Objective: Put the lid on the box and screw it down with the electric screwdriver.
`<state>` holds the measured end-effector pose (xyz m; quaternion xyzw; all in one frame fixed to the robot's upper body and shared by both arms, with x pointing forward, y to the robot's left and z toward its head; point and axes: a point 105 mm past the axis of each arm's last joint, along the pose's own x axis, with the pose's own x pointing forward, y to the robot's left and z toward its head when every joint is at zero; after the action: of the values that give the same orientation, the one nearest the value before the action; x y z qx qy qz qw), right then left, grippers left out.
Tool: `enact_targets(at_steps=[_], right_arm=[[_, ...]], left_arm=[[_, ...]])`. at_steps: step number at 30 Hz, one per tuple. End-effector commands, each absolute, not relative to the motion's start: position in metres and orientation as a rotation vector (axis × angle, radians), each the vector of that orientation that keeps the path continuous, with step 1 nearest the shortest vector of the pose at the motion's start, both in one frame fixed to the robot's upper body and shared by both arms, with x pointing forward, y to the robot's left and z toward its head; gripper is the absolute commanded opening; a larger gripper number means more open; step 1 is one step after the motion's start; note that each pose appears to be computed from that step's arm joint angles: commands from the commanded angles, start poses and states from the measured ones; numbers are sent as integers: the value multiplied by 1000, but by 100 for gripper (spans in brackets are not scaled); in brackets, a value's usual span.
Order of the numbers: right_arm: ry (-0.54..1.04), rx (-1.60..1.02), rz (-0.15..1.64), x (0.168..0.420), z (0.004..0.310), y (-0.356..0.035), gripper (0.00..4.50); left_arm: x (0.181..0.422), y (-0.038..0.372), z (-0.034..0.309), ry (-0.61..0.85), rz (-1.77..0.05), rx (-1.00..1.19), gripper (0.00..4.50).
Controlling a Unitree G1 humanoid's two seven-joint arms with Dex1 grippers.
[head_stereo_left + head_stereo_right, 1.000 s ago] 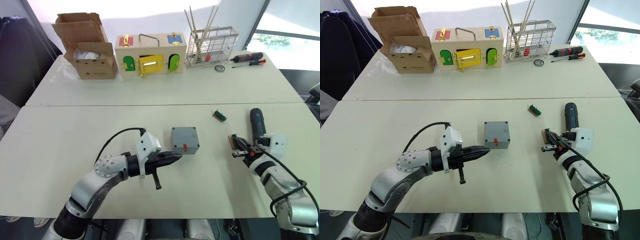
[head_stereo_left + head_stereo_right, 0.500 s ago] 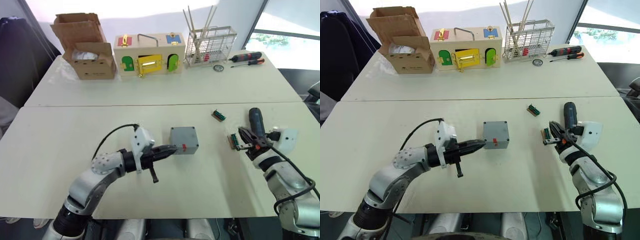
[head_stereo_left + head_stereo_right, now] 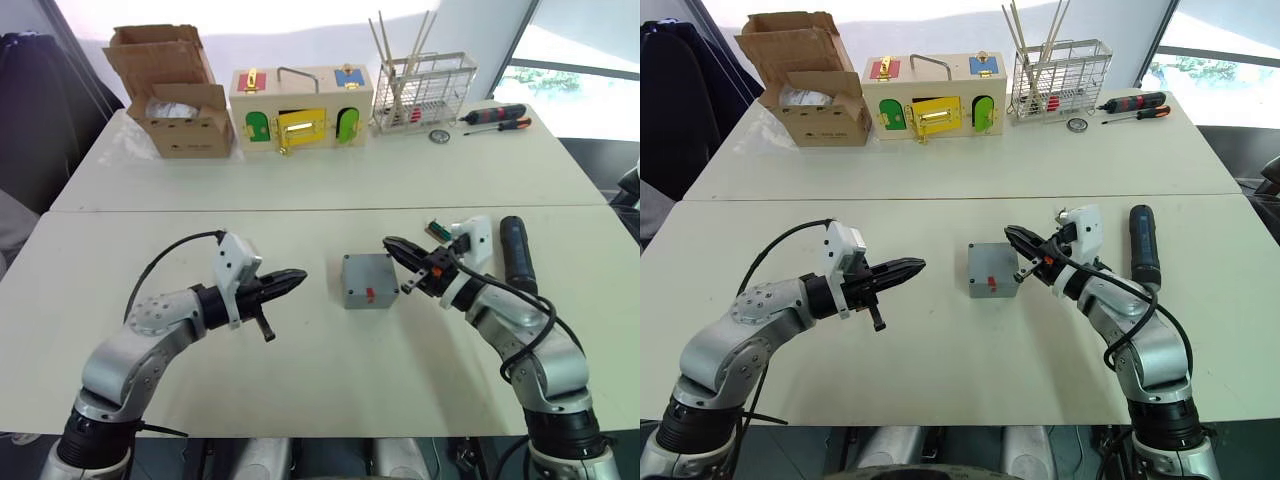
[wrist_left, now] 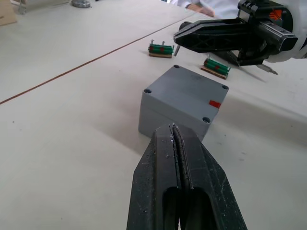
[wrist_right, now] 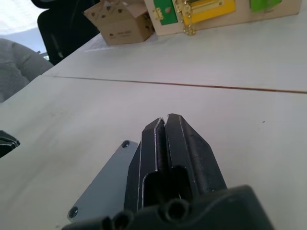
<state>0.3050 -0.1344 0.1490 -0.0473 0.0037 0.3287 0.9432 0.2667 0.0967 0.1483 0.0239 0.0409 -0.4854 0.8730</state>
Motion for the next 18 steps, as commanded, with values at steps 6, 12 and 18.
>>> enact_targets(at_steps=[6,12,18], right_arm=[[-19,-101,662,301,154,-138,5],[-14,-114,633,304,149,-143,5],[4,-116,636,305,143,-143,5]], left_arm=[[259,83,153,52,-1050,50,0],[259,81,153,50,-1055,44,0],[257,79,152,52,-1059,43,0]])
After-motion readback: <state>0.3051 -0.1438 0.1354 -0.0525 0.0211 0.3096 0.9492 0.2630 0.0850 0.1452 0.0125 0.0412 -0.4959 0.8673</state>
